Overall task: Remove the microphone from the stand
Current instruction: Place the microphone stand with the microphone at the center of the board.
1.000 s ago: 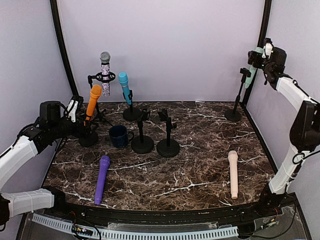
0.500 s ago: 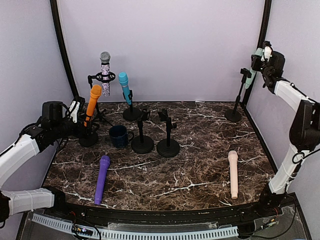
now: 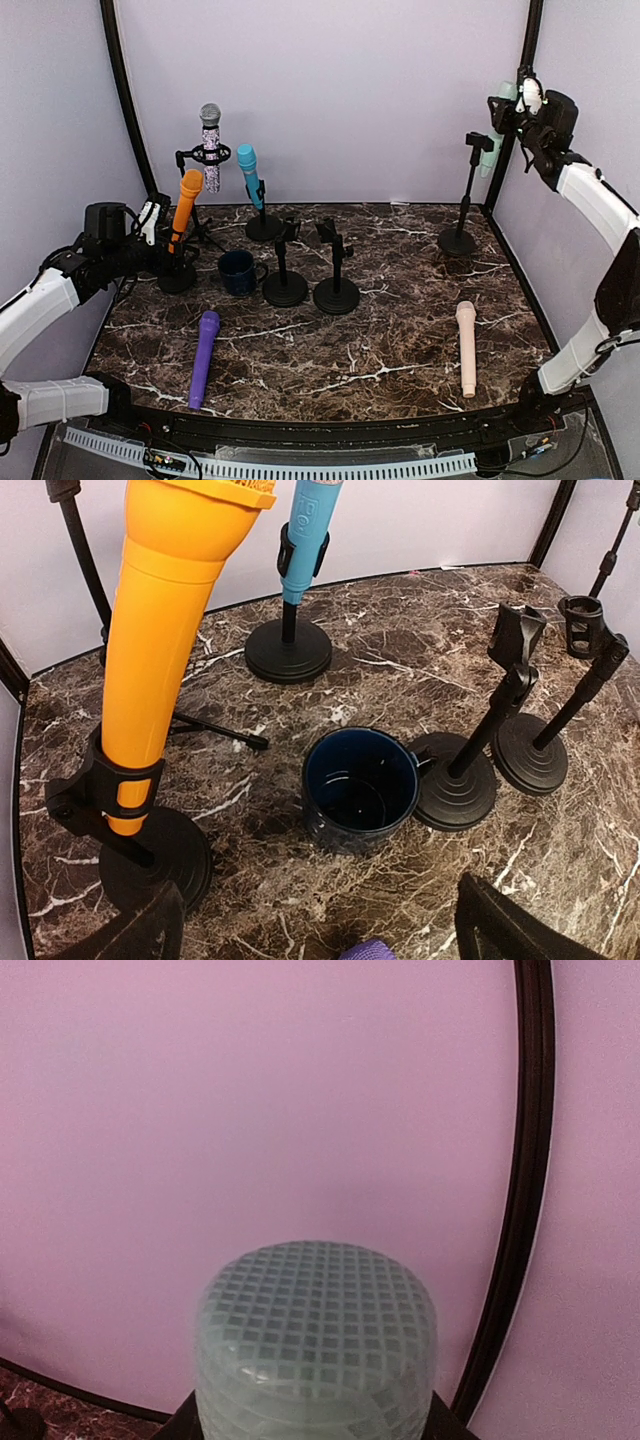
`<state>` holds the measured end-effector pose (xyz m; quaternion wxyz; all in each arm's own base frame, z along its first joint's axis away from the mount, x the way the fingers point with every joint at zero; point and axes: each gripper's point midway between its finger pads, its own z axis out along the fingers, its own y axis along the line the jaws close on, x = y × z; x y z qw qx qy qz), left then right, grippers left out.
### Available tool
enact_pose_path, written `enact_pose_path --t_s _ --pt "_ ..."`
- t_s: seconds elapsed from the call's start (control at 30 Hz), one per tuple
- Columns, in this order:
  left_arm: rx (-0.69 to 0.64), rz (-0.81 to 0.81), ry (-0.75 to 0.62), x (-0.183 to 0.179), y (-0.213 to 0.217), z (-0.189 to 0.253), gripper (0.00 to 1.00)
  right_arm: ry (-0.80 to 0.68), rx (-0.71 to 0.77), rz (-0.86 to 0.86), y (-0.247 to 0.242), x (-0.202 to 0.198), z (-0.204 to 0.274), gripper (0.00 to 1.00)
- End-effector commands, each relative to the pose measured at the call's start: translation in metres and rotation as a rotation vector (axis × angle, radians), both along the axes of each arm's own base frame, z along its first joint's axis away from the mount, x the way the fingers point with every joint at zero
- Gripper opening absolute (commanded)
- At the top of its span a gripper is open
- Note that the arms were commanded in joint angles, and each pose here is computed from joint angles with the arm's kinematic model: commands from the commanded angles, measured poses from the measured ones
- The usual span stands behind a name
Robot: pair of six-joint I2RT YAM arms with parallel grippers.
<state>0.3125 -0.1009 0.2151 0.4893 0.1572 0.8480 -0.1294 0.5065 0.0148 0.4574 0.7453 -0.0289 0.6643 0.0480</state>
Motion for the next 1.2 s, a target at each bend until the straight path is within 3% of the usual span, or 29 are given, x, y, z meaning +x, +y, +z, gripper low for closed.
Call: enact_pose_path --t_s 0.0,0.3,0.83,1.17 --pt "-0.009 -0.016 -0.037 -0.002 -0.001 0.007 0.97 -0.220 0.005 0.126 0.044 -0.061 0.075 0.00" --pt "-0.037 -0.077 -0.045 -0.008 -0.011 0.009 0.96 -0.243 0.026 0.308 0.120 -0.129 0.079 0.00" --pt "-0.151 -0.282 -0.102 -0.031 -0.043 0.028 0.92 -0.174 0.112 0.575 0.225 -0.226 0.037 0.00" --pt "-0.243 -0.473 -0.247 -0.058 -0.084 0.106 0.90 -0.163 0.111 0.767 0.282 -0.267 0.019 0.00"
